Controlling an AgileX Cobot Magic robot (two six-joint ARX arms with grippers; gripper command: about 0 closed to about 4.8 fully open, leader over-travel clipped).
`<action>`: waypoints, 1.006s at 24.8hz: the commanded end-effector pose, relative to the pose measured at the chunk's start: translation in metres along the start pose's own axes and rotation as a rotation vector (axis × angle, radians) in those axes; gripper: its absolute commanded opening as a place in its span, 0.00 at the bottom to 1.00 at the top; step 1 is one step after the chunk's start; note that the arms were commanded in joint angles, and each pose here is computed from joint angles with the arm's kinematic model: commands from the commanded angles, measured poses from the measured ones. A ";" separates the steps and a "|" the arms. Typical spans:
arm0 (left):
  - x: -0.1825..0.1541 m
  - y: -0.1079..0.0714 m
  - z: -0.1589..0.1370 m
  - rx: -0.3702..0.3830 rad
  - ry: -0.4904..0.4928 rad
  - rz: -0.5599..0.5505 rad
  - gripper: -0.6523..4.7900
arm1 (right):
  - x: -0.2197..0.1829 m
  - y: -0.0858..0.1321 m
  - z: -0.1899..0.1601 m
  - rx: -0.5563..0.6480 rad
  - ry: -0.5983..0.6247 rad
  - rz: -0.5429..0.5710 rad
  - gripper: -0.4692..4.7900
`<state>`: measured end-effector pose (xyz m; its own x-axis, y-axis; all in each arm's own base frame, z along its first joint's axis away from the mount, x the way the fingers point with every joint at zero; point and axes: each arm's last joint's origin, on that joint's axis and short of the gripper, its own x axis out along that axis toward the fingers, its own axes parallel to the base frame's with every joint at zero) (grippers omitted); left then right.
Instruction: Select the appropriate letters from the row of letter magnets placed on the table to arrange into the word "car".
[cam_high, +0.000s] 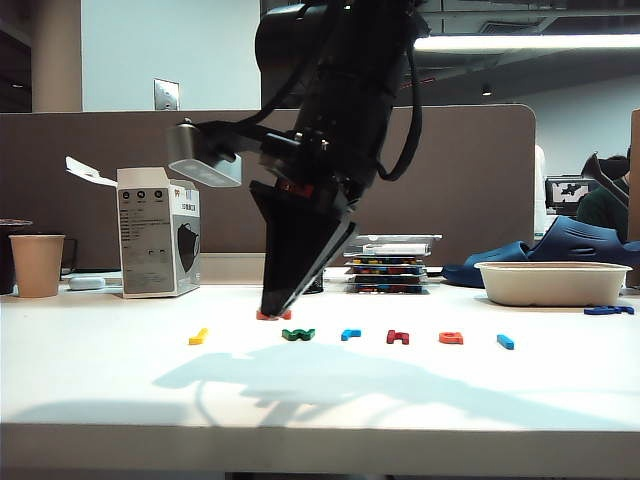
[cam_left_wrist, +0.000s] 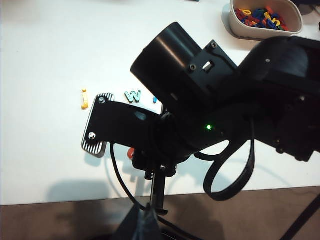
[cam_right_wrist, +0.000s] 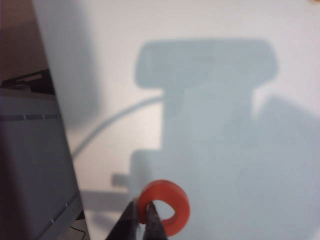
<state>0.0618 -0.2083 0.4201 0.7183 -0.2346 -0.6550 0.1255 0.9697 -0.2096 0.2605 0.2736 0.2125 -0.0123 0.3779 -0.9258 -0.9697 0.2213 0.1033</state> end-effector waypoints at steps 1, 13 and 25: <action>-0.001 0.001 0.001 -0.004 -0.005 -0.003 0.11 | -0.003 -0.001 0.007 -0.107 -0.068 -0.016 0.08; -0.001 0.001 0.001 -0.004 -0.005 -0.002 0.11 | 0.019 -0.003 0.014 -0.289 -0.123 0.021 0.08; -0.001 0.001 0.001 -0.004 -0.005 -0.002 0.11 | 0.032 -0.002 0.016 -0.454 -0.080 -0.018 0.08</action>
<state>0.0618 -0.2083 0.4201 0.7183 -0.2346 -0.6550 0.1255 0.9697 -0.2096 0.2659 0.2977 0.1871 -0.0014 0.4387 -0.8986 -0.9844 -0.1587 -0.0759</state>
